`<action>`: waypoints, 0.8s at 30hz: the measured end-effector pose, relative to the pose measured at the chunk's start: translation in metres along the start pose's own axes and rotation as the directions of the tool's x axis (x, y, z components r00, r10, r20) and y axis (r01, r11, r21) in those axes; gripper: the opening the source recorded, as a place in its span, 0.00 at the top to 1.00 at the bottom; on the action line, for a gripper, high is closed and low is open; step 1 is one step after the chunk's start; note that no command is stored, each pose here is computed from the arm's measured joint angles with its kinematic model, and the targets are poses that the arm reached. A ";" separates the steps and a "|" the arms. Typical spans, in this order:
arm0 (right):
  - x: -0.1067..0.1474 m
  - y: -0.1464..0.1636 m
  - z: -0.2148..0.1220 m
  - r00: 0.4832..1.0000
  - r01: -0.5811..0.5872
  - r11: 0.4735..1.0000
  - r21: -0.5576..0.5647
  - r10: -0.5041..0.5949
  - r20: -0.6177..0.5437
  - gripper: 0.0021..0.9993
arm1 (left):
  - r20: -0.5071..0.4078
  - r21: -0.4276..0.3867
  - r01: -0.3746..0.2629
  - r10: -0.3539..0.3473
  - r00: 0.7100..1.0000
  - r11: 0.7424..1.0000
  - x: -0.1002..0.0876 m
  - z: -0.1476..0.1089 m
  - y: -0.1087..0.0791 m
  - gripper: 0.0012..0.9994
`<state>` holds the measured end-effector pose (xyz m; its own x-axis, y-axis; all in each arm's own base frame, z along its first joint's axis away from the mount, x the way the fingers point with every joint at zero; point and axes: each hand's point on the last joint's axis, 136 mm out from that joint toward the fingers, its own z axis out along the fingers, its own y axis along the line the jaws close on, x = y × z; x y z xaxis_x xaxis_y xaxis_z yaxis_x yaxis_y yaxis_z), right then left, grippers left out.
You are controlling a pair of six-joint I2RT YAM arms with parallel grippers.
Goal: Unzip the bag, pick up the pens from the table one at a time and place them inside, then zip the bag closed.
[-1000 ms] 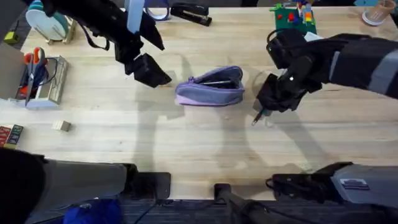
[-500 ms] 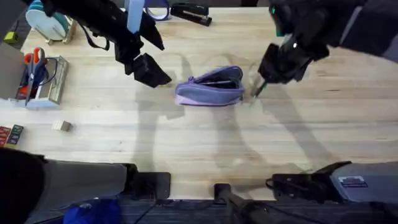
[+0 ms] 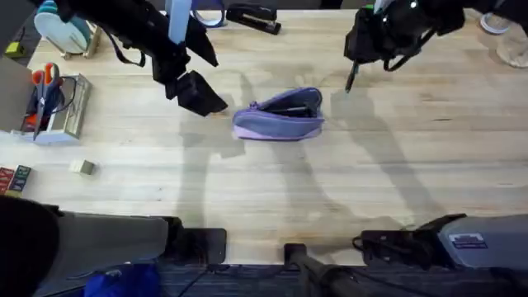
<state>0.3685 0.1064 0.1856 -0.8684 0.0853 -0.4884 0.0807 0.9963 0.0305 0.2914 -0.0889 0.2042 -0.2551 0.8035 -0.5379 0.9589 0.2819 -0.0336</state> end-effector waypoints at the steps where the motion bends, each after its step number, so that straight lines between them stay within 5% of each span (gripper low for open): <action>1: -0.002 0.001 -0.001 1.000 0.018 1.000 -0.002 -0.018 0.004 0.97 | 0.000 0.000 0.000 0.000 1.000 1.000 0.000 0.000 0.000 0.01; 8: -0.022 0.019 -0.011 0.975 0.212 0.974 -0.078 -0.206 0.084 0.97 | 0.000 0.000 0.000 0.000 1.000 1.000 0.000 0.000 0.000 0.01; 13: -0.029 0.031 -0.013 0.910 0.403 0.910 -0.100 -0.388 0.144 0.97 | 0.000 0.000 0.000 0.000 1.000 1.000 0.000 0.000 0.000 0.01; 18: -0.017 0.054 -0.018 0.782 0.623 0.758 -0.194 -0.593 0.193 0.97 | 0.000 0.000 0.000 0.000 1.000 1.000 0.000 0.000 0.000 0.01; 24: 0.001 0.081 -0.028 0.585 0.809 0.506 -0.299 -0.748 0.314 0.97 | 0.000 0.000 0.000 0.000 1.000 1.000 0.000 0.000 0.000 0.01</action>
<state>0.3606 0.1874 0.2120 -0.4145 -0.6997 -0.5819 -0.8079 0.5773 -0.1186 0.2914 -0.0889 0.2042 -0.2549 0.8035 -0.5380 0.9589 0.2819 -0.0334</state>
